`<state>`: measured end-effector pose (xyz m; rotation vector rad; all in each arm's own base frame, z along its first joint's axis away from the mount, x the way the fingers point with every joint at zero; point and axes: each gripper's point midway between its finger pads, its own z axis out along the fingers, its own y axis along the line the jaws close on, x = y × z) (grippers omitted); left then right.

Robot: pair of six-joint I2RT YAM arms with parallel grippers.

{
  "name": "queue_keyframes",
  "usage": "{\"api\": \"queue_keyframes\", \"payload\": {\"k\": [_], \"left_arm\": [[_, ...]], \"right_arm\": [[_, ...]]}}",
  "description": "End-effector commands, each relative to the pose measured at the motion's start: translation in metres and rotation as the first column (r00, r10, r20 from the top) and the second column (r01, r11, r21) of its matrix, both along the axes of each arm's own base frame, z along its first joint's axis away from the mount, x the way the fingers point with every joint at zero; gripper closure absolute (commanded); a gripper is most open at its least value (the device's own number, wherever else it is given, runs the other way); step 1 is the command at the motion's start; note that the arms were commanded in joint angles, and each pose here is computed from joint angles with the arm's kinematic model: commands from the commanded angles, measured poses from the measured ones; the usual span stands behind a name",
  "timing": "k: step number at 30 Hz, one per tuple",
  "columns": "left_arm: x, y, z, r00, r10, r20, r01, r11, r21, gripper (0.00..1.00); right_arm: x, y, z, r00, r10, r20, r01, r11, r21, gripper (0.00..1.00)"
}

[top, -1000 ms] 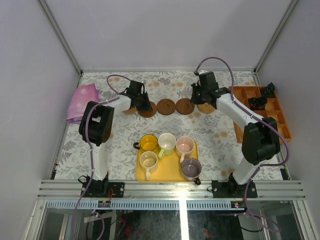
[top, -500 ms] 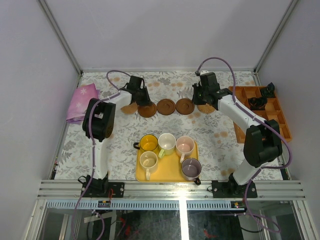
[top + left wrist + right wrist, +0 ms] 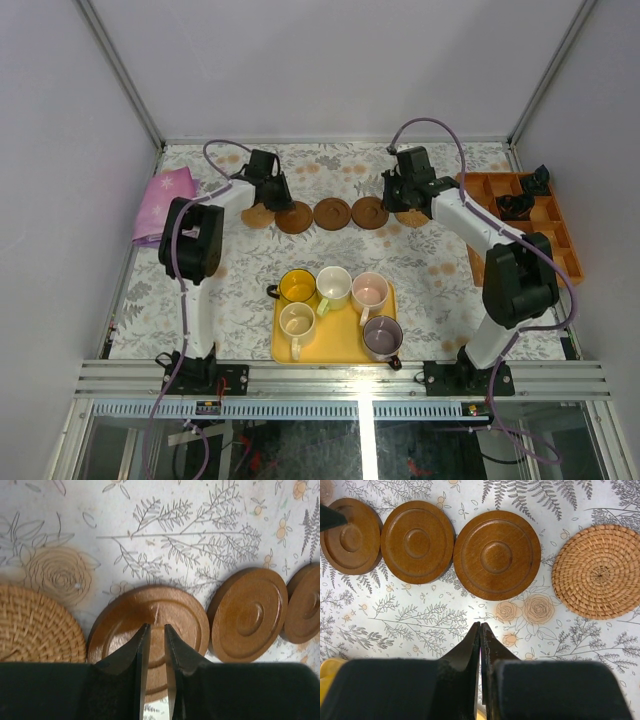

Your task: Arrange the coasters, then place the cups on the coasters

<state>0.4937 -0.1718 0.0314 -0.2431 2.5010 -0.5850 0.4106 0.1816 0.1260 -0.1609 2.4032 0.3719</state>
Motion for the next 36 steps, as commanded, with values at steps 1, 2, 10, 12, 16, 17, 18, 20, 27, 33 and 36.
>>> {"api": "queue_keyframes", "payload": {"k": [1,2,10,12,16,17,18,20,27,33,36], "left_arm": [[-0.013,0.005,0.027,0.999,-0.021,0.035,0.020,1.000,0.010,0.83],[-0.016,0.006,0.029,0.999,-0.022,0.035,0.022,1.000,0.010,0.84],[-0.035,0.001,0.017,0.999,-0.043,-0.005,0.043,0.999,-0.024,0.90],[-0.037,-0.003,0.010,0.998,-0.052,-0.019,0.052,0.998,-0.031,0.90],[-0.038,-0.011,-0.001,0.997,-0.069,-0.038,0.067,0.997,-0.033,0.90],[-0.038,-0.013,-0.004,0.997,-0.068,-0.042,0.067,0.997,-0.032,0.90],[-0.037,-0.014,-0.007,0.997,-0.067,-0.048,0.066,0.997,-0.034,0.90],[-0.036,-0.014,-0.012,0.997,-0.061,-0.056,0.059,0.998,-0.034,0.90],[-0.032,-0.007,-0.028,0.996,-0.022,-0.084,0.023,1.000,0.003,0.89],[-0.024,-0.002,-0.036,0.995,-0.001,-0.096,0.001,1.000,0.009,0.89],[-0.015,-0.001,-0.037,0.996,0.006,-0.090,-0.006,1.000,0.008,0.89]], "right_arm": [[0.019,0.018,0.021,0.998,0.029,0.061,-0.032,0.998,0.052,1.00],[0.021,0.021,0.022,0.997,0.035,0.062,-0.039,0.997,0.064,1.00],[0.044,0.056,0.015,0.993,0.108,0.047,-0.113,0.985,0.133,1.00],[0.048,0.063,0.008,0.991,0.126,0.036,-0.130,0.983,0.128,1.00],[0.051,0.078,-0.014,0.986,0.168,-0.007,-0.166,0.978,0.125,1.00],[0.052,0.081,-0.018,0.984,0.177,-0.014,-0.173,0.977,0.127,1.00],[0.053,0.085,-0.021,0.982,0.187,-0.018,-0.183,0.975,0.128,1.00],[0.054,0.091,-0.029,0.977,0.210,-0.034,-0.204,0.969,0.139,1.00],[0.063,0.117,-0.042,0.956,0.289,-0.045,-0.276,0.943,0.186,1.00],[0.065,0.129,-0.049,0.947,0.317,-0.050,-0.302,0.933,0.196,1.00],[0.061,0.134,-0.056,0.939,0.338,-0.065,-0.318,0.924,0.211,1.00]]}}
